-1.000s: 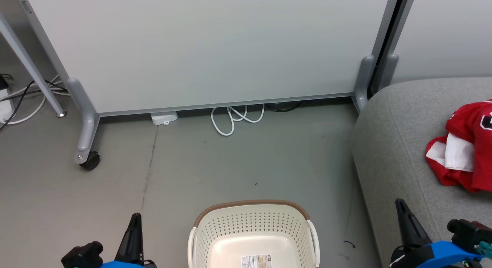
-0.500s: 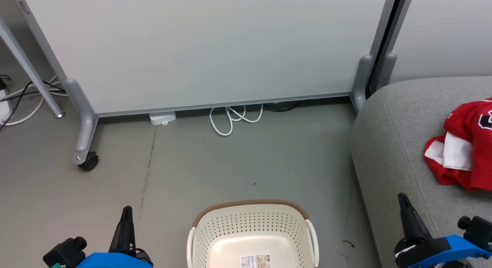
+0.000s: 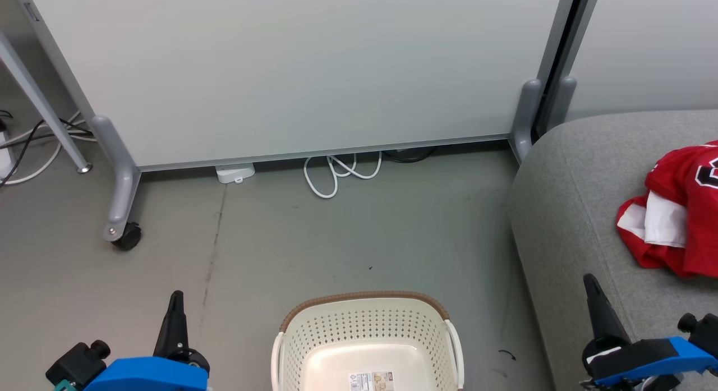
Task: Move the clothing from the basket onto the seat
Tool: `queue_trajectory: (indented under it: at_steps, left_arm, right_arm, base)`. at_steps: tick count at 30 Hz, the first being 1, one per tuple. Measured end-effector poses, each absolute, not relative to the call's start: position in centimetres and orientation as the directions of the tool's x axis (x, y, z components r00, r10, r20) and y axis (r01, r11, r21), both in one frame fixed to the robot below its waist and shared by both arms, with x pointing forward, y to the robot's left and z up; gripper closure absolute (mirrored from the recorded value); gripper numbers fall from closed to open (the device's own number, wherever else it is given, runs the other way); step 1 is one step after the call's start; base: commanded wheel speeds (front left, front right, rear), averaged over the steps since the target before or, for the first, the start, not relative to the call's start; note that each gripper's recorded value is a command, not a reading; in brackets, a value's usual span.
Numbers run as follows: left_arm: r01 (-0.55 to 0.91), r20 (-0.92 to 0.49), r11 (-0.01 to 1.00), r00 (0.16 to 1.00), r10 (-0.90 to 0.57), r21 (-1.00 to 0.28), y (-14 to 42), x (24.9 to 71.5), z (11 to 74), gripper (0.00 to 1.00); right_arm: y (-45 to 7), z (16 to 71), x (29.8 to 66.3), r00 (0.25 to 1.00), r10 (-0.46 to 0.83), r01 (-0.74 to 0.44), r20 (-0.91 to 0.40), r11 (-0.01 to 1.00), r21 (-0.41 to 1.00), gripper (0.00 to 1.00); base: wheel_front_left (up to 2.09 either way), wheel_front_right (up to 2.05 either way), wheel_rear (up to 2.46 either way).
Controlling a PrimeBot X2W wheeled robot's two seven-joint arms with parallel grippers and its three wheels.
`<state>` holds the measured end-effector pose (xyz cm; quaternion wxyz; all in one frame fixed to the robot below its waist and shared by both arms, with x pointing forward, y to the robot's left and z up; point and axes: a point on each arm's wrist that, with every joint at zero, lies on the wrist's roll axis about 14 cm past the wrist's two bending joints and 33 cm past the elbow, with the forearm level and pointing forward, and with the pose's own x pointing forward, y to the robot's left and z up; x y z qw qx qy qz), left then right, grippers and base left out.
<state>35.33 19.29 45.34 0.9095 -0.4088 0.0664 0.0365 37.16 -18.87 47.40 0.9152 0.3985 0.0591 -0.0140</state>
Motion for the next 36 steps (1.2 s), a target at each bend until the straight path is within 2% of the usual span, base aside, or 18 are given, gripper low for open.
queue_trajectory:
  at_steps: [36]
  left_arm:
    - [-0.099,-0.100,0.338,0.995,0.016,-0.936,19.8,37.2,47.7,1.00]
  right_arm:
    - [-19.3,48.8,38.1,0.997,0.013,0.063,-0.072,0.350,0.934,1.00]
  base:
    - [0.00,0.00,0.00]
